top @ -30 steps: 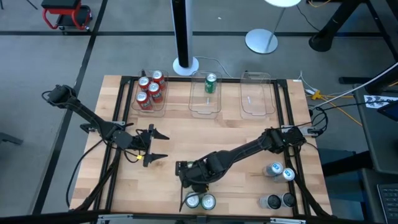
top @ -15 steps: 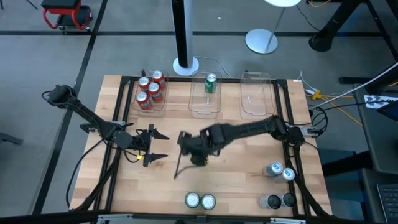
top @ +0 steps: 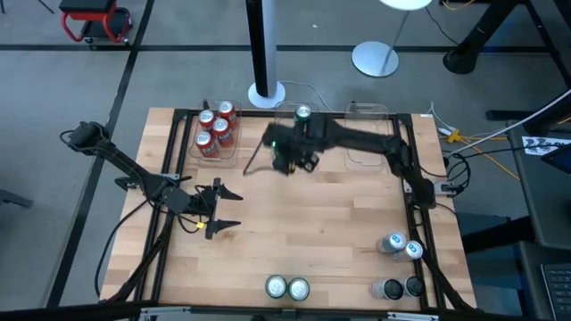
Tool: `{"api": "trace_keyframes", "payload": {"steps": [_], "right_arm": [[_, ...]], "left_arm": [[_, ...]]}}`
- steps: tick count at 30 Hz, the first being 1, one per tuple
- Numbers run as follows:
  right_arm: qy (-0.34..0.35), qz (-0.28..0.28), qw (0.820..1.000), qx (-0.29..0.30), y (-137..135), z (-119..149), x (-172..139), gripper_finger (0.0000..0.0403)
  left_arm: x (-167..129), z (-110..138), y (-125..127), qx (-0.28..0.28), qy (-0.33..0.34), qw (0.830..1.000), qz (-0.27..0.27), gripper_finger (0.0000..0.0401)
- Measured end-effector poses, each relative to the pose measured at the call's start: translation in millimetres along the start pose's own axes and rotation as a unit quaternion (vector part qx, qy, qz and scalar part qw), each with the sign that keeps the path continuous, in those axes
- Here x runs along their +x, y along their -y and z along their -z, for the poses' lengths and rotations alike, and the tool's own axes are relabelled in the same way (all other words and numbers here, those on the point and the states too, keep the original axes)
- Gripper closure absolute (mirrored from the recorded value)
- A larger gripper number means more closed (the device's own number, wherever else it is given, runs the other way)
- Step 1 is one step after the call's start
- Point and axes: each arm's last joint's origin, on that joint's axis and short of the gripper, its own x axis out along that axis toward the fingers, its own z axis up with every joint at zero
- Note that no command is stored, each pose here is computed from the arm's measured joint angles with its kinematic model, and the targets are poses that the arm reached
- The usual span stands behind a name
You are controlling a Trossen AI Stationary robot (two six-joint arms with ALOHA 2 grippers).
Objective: Sort soda cans
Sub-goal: Put the top green soda can into the middle transparent bin
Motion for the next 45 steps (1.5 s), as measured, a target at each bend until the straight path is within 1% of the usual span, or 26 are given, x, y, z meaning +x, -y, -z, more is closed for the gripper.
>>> {"api": "trace_keyframes", "payload": {"steps": [4,10,14,18,20,24,34,37,42,45], "right_arm": [[-0.017,-0.002,0.999,0.036,11,35,8,0.0089],[-0.027,0.024,0.995,0.091,28,79,19,0.0091],[-0.033,0.029,0.991,0.124,32,100,30,0.0091],[-0.037,0.028,0.987,0.151,31,114,47,0.0091],[-0.042,0.018,0.986,0.162,28,119,56,0.0091],[-0.041,0.025,0.983,0.176,26,125,71,0.0091],[-0.03,0.04,0.981,0.187,17,129,111,0.0091],[-0.028,0.042,0.98,0.191,14,131,118,0.0091],[-0.031,0.03,0.98,0.194,9,135,125,0.009],[-0.03,0.03,0.98,0.192,8,135,126,0.0079]], "left_arm": [[0,0,0,0.0,-0.001,1.0,0.0,0.0026],[0,0,0,-0.001,-0.001,1.0,0.0,0.0026],[0,0,0,-0.002,-0.001,1.0,0.0,0.0026],[0,0,0,-0.002,0.0,1.0,0.0,0.0026],[0,0,0,-0.002,0.0,1.0,0.0,0.0026],[0,0,0,0.0,0.0,1.0,0.0,0.0026],[0,0,0,0.001,0.001,1.0,-0.003,0.0026],[0,0,0,0.004,0.001,1.0,-0.003,0.0026],[0,0,0,0.006,0.001,1.0,-0.003,0.0026],[0,-1,0,0.009,0.004,1.0,-0.003,0.0026]]}}
